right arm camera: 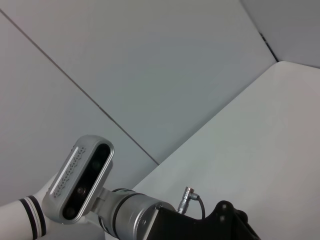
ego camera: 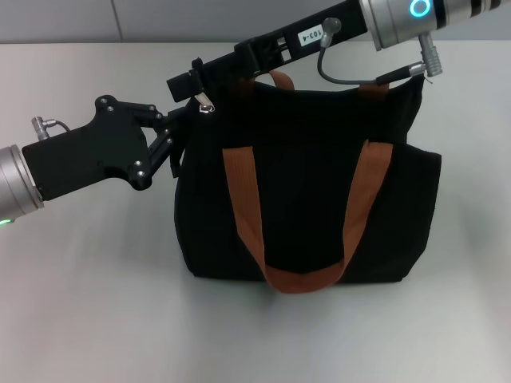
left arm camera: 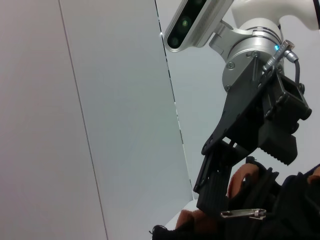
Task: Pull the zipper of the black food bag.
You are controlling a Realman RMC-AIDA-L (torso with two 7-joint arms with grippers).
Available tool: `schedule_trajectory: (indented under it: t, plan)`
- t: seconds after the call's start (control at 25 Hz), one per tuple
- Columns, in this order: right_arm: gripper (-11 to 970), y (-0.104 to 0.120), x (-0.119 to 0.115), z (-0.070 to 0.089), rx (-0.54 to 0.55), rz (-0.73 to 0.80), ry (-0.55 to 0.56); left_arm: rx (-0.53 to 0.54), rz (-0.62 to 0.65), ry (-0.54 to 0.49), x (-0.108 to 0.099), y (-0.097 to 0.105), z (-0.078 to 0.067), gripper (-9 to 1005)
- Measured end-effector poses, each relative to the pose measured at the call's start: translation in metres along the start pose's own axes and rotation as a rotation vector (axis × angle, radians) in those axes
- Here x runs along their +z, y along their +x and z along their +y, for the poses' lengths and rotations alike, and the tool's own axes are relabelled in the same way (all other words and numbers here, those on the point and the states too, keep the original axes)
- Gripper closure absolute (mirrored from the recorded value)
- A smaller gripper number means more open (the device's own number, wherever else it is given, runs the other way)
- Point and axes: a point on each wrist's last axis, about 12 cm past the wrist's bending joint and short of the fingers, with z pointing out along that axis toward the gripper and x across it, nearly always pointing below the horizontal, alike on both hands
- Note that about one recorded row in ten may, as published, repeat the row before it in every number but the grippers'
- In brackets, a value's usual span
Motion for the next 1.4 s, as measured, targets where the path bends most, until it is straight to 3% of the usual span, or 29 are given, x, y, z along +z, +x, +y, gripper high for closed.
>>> schedule_trajectory:
  t: [0.36, 0.56, 0.92, 1.4]
  plan:
    - [293, -0.001, 0.002, 0.002, -0.001, 0.002, -0.004, -0.001, 0.0, -0.002, 0.0, 0.0, 0.0, 972]
    - [296, -0.002, -0.007, 0.016, -0.026, -0.012, -0.119, -0.001, -0.001, -0.004, -0.001, 0.0, 0.0, 972]
    - [301, 0.005, -0.014, 0.006, -0.016, -0.022, -0.054, -0.002, 0.0, -0.005, -0.002, 0.0, 0.0, 972]
    - [307, 0.03, -0.028, 0.001, 0.073, 0.014, -0.061, -0.004, 0.0, -0.01, -0.004, 0.001, -0.001, 972]
